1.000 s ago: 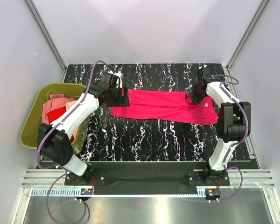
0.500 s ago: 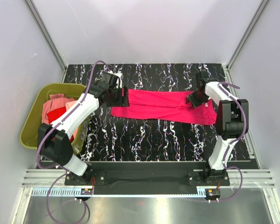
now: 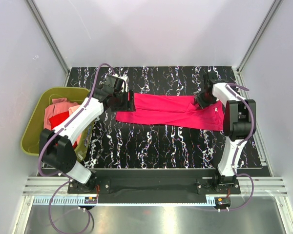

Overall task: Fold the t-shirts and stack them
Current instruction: Fold the tshirt

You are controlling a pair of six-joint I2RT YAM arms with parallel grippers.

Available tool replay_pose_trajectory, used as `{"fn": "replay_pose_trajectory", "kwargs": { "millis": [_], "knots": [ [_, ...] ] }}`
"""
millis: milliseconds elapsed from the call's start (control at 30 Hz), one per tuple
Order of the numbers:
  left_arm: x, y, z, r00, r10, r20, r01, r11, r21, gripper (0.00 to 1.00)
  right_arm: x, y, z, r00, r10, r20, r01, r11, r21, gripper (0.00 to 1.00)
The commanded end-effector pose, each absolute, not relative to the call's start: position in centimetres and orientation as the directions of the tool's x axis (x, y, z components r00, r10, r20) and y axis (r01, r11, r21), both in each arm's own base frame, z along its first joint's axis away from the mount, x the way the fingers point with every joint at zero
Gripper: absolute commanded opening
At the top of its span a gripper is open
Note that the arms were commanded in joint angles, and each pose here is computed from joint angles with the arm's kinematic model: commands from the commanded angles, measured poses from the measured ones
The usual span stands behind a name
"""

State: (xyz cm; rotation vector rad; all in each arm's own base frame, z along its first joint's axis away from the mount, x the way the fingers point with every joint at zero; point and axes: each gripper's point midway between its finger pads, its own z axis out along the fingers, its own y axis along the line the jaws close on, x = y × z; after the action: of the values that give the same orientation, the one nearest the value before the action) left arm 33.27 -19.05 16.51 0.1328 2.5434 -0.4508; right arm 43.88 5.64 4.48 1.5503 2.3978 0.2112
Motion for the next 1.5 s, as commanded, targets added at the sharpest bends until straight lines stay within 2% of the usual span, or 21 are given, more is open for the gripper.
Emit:
{"fn": "replay_pose_trajectory", "kwargs": {
  "millis": [0,133,267,400,467,567,633,700,800,900,967,1167,1367,1467],
  "knots": [
    [34.1,-19.1,17.1,-0.826,0.009,-0.564,0.202,0.938,-0.281,0.68,46.4,6.0,5.0,-0.379,0.907,-0.182,0.841,0.420,0.341,0.41],
    [34.2,-19.2,17.2,-0.825,0.007,-0.564,0.202,0.937,-0.284,0.68,48.4,6.3,5.8,-0.431,0.875,-0.220,0.789,0.484,0.378,0.32],
    [34.1,-19.3,17.0,-0.830,0.009,-0.558,0.203,0.936,-0.287,0.68,49.4,6.4,6.3,-0.510,0.816,-0.271,0.715,0.578,0.393,0.31],
    [34.0,-19.2,16.7,-0.833,0.012,-0.554,0.200,0.938,-0.282,0.68,50.4,8.5,7.2,-0.640,0.721,-0.265,0.570,0.677,0.465,0.34],
    [33.9,-19.2,16.8,-0.831,0.011,-0.556,0.203,0.937,-0.285,0.68,50.7,9.4,8.4,-0.710,0.626,-0.323,0.442,0.753,0.488,0.38],
    [33.8,-19.4,17.0,-0.826,0.014,-0.564,0.219,0.929,-0.298,0.68,50.0,8.6,10.1,-0.736,0.564,-0.375,0.390,0.806,0.446,0.40],
    [33.7,-19.7,17.3,-0.823,0.014,-0.567,0.230,0.922,-0.312,0.68,48.8,6.7,10.7,-0.733,0.553,-0.395,0.437,0.829,0.350,0.42],
    [33.6,-20.5,18.1,-0.821,0.004,-0.571,0.247,0.904,-0.349,0.69,48.2,4.7,11.6,-0.703,0.570,-0.426,0.500,0.821,0.275,0.42],
    [33.7,-22.2,19.5,-0.812,-0.013,-0.584,0.280,0.869,-0.408,0.69,46.1,3.2,11.3,-0.691,0.611,-0.386,0.575,0.788,0.218,0.41],
    [33.7,-24.1,20.7,-0.811,-0.020,-0.585,0.316,0.827,-0.466,0.69,45.1,2.6,10.4,-0.672,0.641,-0.371,0.609,0.764,0.216,0.39],
    [33.5,-24.9,21.1,-0.816,-0.015,-0.578,0.335,0.802,-0.494,0.69,45.9,2.7,10.2,-0.650,0.655,-0.385,0.600,0.753,0.271,0.39],
    [33.5,-23.3,20.1,-0.816,0.017,-0.578,0.313,0.853,-0.416,0.69,45.8,2.8,7.0,-0.618,0.710,-0.339,0.644,0.704,0.300,0.47],
    [33.5,-22.9,18.4,-0.831,0.026,-0.556,0.294,0.869,-0.398,0.69,47.4,4.8,6.1,-0.586,0.770,-0.252,0.673,0.636,0.378,0.43],
    [33.6,-22.9,17.6,-0.840,0.031,-0.541,0.285,0.874,-0.393,0.69,48.2,5.4,5.8,-0.583,0.774,-0.245,0.674,0.630,0.386,0.41]
  ]
}}
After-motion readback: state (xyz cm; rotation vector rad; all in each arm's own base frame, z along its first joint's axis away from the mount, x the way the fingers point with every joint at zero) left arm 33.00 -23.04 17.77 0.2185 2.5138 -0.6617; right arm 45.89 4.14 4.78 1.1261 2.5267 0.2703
